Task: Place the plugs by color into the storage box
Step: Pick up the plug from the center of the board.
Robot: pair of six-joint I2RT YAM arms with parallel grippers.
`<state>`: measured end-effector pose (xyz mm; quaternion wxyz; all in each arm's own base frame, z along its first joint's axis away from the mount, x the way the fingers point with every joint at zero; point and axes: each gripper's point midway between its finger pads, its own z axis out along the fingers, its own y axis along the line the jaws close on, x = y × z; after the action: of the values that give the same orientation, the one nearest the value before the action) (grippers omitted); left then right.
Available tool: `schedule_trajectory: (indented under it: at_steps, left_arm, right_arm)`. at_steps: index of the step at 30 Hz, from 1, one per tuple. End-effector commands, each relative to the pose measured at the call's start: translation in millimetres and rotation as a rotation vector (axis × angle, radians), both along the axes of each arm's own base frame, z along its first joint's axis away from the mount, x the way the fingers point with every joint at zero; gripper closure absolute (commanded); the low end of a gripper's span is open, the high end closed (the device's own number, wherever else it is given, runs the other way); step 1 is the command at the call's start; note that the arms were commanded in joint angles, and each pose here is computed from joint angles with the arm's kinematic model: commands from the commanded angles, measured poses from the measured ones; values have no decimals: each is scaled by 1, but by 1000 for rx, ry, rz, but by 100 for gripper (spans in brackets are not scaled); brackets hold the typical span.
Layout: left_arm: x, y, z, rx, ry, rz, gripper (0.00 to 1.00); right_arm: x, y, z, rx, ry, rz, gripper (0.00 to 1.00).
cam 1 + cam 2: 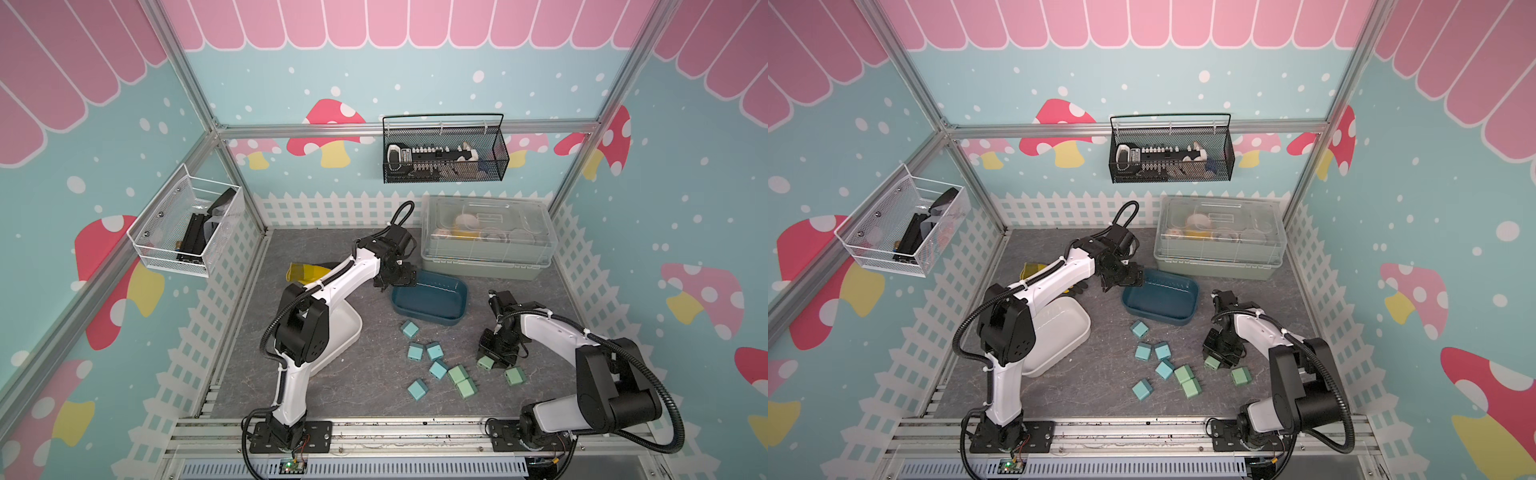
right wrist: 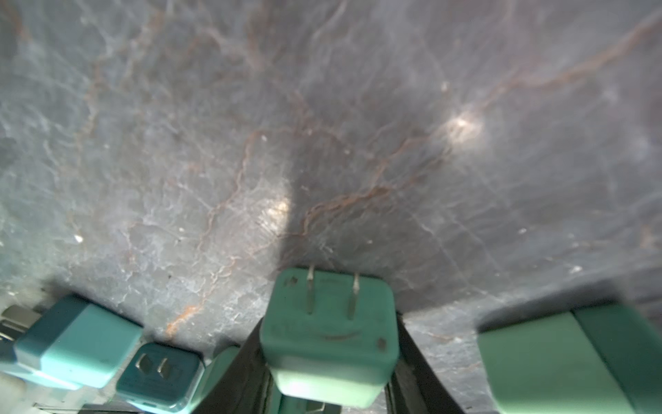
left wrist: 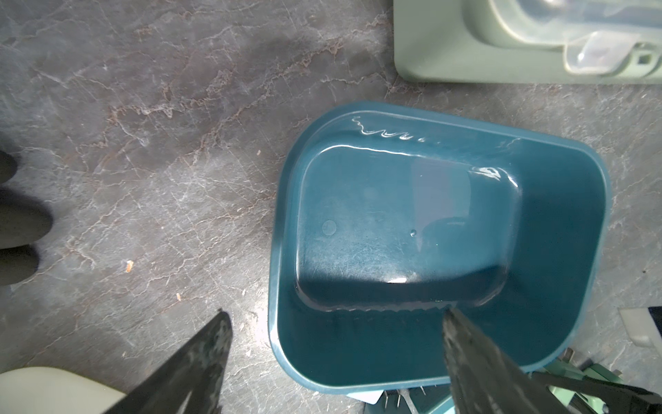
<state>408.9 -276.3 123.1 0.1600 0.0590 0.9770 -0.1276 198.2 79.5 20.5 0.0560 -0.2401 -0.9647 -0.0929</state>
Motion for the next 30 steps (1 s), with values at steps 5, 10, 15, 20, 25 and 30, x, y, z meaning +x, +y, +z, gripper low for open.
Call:
schedule_trajectory:
  at_steps: [5, 10, 15, 20, 25, 30]
  left_arm:
    - [-6, 5, 0, 9, 7, 18, 12]
    - [-3, 3, 8, -8, -7, 26, 11]
    - [-2, 10, 17, -8, -26, 47, 11]
    - [-4, 27, 20, 8, -32, 80, 11]
    - [-6, 44, 25, 18, -46, 111, 11]
    - [-8, 54, 27, 21, -49, 129, 11]
  right_arm:
    - [45, -10, 4, -100, -116, 122, 68]
    - [65, -13, 20, -139, -136, 186, 69]
    - [92, -8, 54, -139, -194, 214, 69]
    - [123, 8, 85, -93, -254, 230, 70]
    - [159, 42, 100, -65, -304, 297, 70]
    - [181, 76, 93, -57, -312, 377, 69]
